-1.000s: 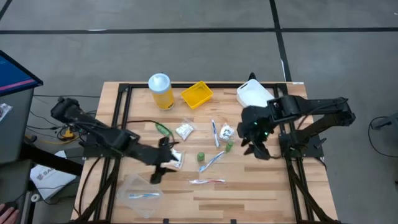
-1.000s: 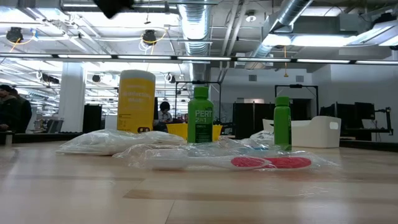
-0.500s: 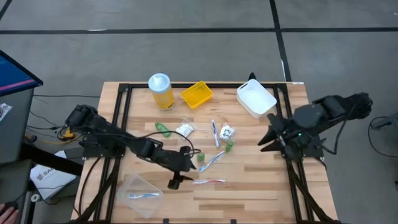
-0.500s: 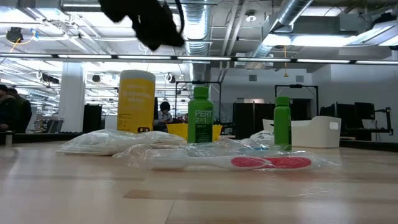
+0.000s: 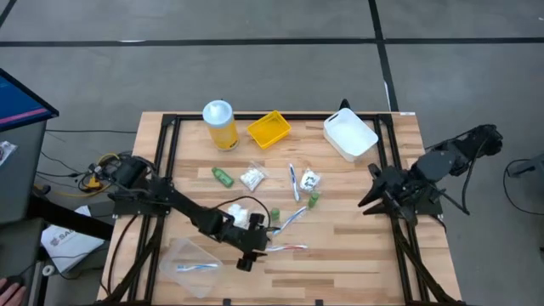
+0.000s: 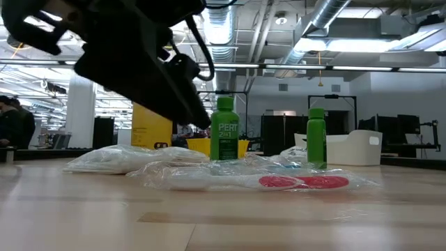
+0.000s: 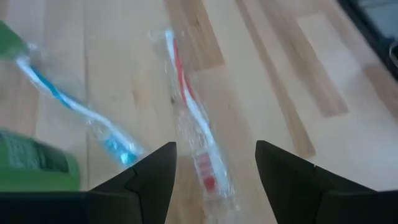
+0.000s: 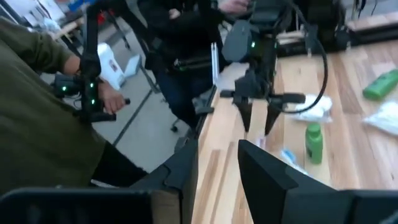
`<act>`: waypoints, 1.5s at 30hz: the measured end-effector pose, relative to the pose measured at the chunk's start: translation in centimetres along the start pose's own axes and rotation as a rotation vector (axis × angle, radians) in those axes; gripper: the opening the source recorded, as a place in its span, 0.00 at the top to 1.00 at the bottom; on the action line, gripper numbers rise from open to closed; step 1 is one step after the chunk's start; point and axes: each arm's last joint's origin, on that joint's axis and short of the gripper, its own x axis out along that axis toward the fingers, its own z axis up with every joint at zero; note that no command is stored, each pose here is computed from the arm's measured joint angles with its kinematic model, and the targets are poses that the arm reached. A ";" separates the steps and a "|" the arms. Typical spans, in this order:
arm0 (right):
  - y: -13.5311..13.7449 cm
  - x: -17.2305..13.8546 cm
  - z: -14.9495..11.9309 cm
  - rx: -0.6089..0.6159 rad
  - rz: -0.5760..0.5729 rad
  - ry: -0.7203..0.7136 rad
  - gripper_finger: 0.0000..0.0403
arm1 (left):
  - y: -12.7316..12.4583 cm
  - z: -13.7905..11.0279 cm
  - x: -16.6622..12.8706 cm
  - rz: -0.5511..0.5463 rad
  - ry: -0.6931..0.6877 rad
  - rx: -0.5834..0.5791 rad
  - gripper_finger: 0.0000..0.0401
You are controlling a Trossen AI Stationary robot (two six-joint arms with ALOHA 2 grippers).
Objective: Pick & Place Travel size toiletries
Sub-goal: Put the orange toothbrush into the transparent bin
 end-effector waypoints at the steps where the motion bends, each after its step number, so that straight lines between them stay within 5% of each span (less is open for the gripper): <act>1: -0.2 -0.1 -0.4 0.002 0.002 -0.018 0.73 | 0.0 -0.1 0.1 -0.006 0.005 0.001 0.46; 14: -2.3 -0.2 -4.8 0.123 -0.004 -0.121 0.74 | -0.8 -1.6 2.5 -0.004 0.021 -0.009 0.46; 24: -2.4 -0.1 -5.1 0.134 -0.001 -0.127 0.74 | -0.5 -2.1 3.3 0.055 0.024 -0.045 0.48; 28: -2.4 -0.1 -5.1 0.129 -0.002 -0.127 0.74 | -0.6 -2.1 3.3 0.053 0.025 -0.047 0.56; 36: -2.4 -0.1 -5.0 0.127 -0.021 -0.137 0.74 | -0.6 -1.9 3.2 0.056 0.014 -0.048 0.89; 45: -2.4 -0.1 -5.0 0.127 -0.021 -0.138 0.74 | -0.7 -1.1 2.0 0.035 -0.011 -0.051 0.86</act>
